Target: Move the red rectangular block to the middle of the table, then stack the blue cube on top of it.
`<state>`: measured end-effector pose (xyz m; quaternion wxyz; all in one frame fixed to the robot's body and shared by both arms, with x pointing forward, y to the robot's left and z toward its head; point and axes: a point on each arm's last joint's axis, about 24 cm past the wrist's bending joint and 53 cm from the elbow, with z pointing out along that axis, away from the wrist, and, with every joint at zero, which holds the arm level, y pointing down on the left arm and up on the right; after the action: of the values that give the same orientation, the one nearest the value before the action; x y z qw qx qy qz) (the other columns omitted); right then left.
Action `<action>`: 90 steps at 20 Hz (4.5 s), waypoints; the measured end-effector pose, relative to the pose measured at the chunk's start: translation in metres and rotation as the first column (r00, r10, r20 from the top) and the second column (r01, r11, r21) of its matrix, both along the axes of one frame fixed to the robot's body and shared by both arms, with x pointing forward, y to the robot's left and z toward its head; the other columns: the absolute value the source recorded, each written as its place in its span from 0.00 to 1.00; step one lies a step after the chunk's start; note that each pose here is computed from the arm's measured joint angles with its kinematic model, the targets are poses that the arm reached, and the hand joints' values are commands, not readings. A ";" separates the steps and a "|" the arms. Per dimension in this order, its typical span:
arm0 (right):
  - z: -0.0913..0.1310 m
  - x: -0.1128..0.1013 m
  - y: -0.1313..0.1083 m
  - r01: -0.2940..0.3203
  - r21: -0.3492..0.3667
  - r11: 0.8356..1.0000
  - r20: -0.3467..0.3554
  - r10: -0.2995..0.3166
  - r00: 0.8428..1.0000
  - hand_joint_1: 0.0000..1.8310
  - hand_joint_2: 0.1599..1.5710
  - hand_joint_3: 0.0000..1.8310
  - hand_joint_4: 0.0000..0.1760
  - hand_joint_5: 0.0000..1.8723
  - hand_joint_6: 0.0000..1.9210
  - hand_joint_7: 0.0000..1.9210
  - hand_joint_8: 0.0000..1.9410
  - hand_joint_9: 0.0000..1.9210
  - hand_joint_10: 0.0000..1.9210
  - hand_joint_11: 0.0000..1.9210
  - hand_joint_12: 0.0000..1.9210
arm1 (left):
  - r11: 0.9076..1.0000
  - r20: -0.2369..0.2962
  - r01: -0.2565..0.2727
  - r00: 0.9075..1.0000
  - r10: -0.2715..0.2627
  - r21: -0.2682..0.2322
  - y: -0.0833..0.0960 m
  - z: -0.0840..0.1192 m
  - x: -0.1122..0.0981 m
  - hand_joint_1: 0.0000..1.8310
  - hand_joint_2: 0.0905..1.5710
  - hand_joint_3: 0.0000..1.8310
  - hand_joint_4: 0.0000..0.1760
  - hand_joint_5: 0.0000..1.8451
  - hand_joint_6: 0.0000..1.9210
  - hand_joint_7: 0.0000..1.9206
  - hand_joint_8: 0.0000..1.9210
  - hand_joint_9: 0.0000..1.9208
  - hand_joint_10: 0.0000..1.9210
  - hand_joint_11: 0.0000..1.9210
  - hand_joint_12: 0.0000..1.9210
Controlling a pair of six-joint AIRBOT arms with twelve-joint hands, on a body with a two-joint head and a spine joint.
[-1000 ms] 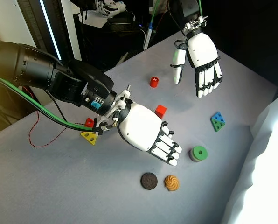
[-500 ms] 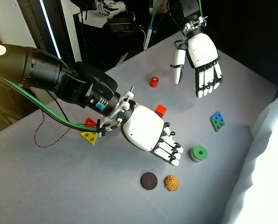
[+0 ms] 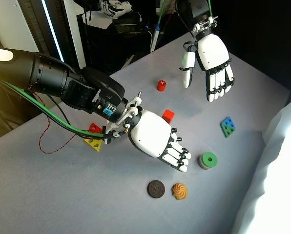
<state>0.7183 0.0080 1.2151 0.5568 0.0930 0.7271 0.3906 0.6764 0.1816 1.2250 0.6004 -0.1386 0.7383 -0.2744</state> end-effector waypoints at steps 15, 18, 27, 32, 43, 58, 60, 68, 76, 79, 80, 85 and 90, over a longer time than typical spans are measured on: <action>-0.006 0.000 -0.004 0.006 -0.024 1.000 0.004 -0.006 1.000 0.46 0.39 0.00 0.42 0.43 0.01 0.00 0.00 0.00 0.00 0.00 0.00 | 1.000 -0.003 -0.007 1.000 0.007 -0.005 0.001 0.000 0.000 0.05 0.79 0.00 0.00 0.25 0.00 0.23 0.00 0.20 0.00 0.00 0.40; -0.005 0.000 -0.004 0.006 -0.025 1.000 0.005 -0.006 1.000 0.45 0.38 0.00 0.47 0.44 0.01 0.00 0.00 0.00 0.00 0.00 0.00 | 1.000 -0.003 -0.007 1.000 0.007 -0.005 0.001 0.000 0.000 0.06 0.79 0.00 0.00 0.25 0.00 0.23 0.00 0.20 0.00 0.00 0.40; -0.002 0.000 -0.002 0.000 -0.034 0.999 0.024 0.001 1.000 0.50 0.45 0.02 0.48 0.48 0.02 0.00 0.00 0.00 0.00 0.00 0.00 | 1.000 -0.002 -0.007 1.000 0.007 0.001 0.002 -0.001 0.000 0.05 0.79 0.00 0.00 0.25 0.00 0.23 0.00 0.20 0.00 0.00 0.39; 0.004 0.000 -0.001 -0.004 -0.031 1.000 0.036 0.005 0.999 0.58 0.61 0.00 0.96 0.61 0.34 0.02 0.00 0.00 0.00 0.00 0.00 | 1.000 -0.001 -0.012 1.000 0.012 0.001 0.003 0.000 0.001 0.05 0.79 0.00 0.00 0.25 0.00 0.23 0.00 0.20 0.00 0.00 0.39; 0.022 0.005 -0.017 -0.004 -0.017 1.000 0.050 0.005 0.999 0.58 0.63 0.00 0.99 0.59 0.41 0.08 0.00 0.00 0.00 0.00 0.00 | 1.000 -0.002 -0.022 1.000 0.022 -0.007 0.005 0.001 0.001 0.05 0.80 0.00 0.00 0.25 0.00 0.23 0.00 0.20 0.00 0.00 0.38; 0.120 -0.032 0.017 -0.271 -0.007 0.962 0.187 0.268 0.945 0.59 0.62 0.00 1.00 0.62 0.36 0.08 0.00 0.00 0.00 0.00 0.00 | 1.000 0.000 -0.025 1.000 0.025 -0.004 0.005 0.001 0.002 0.06 0.80 0.00 0.00 0.25 0.00 0.23 0.00 0.20 0.00 0.00 0.38; 0.117 -0.038 0.032 -0.325 -0.018 0.945 0.171 0.324 0.931 0.59 0.61 0.00 0.96 0.63 0.35 0.08 0.00 0.00 0.00 0.00 0.00 | 1.000 0.000 -0.026 1.000 0.026 -0.005 0.006 0.001 0.002 0.06 0.80 0.00 0.00 0.25 0.00 0.23 0.00 0.19 0.00 0.00 0.38; 0.117 -0.044 0.059 -0.356 -0.077 0.931 0.202 0.364 0.909 0.59 0.61 0.00 0.98 0.63 0.34 0.08 0.00 0.00 0.00 0.00 0.00 | 0.999 0.001 -0.031 1.000 0.031 -0.010 0.006 0.003 0.002 0.07 0.80 0.00 0.00 0.24 0.00 0.23 0.00 0.19 0.00 0.00 0.38; 0.105 -0.037 0.064 -0.352 -0.108 0.930 0.193 0.367 0.910 0.59 0.61 0.00 1.00 0.62 0.35 0.09 0.00 0.00 0.00 0.00 0.00 | 0.999 0.005 -0.032 0.999 0.032 -0.007 0.007 0.003 0.002 0.07 0.80 0.00 0.00 0.24 0.00 0.23 0.00 0.19 0.00 0.00 0.37; 0.100 -0.036 0.070 -0.356 -0.117 0.927 0.187 0.373 0.909 0.59 0.61 0.00 1.00 0.62 0.35 0.08 0.00 0.00 0.00 0.00 0.00 | 0.999 0.005 -0.032 0.999 0.032 -0.006 0.007 0.003 0.002 0.07 0.80 0.00 0.00 0.25 0.00 0.23 0.00 0.19 0.00 0.00 0.38; 0.098 -0.037 0.073 -0.365 -0.121 0.923 0.184 0.382 0.906 0.59 0.61 0.00 1.00 0.62 0.35 0.09 0.00 0.00 0.00 0.00 0.00 | 0.999 0.004 -0.031 1.000 0.031 -0.006 0.007 0.003 0.002 0.07 0.80 0.00 0.00 0.25 0.00 0.23 0.00 0.20 0.00 0.00 0.38; 0.097 -0.035 0.076 -0.368 -0.138 0.919 0.187 0.389 0.902 0.59 0.61 0.00 1.00 0.62 0.35 0.09 0.00 0.00 0.00 0.00 0.00 | 1.000 0.005 -0.031 1.000 0.031 -0.002 0.007 0.003 0.002 0.06 0.80 0.00 0.00 0.25 0.00 0.23 0.00 0.20 0.00 0.00 0.38; 0.096 -0.037 0.079 -0.371 -0.157 0.915 0.194 0.397 0.897 0.59 0.61 0.00 1.00 0.62 0.36 0.08 0.00 0.00 0.00 0.00 0.00 | 1.000 0.012 -0.029 1.000 0.029 -0.006 0.005 0.007 0.002 0.06 0.81 0.00 0.00 0.25 0.00 0.23 0.00 0.19 0.00 0.00 0.38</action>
<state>0.6815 0.0873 1.3112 0.5509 -0.1290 0.6857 0.4579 0.6788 0.1869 1.2319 0.6083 -0.1493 0.7318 -0.2686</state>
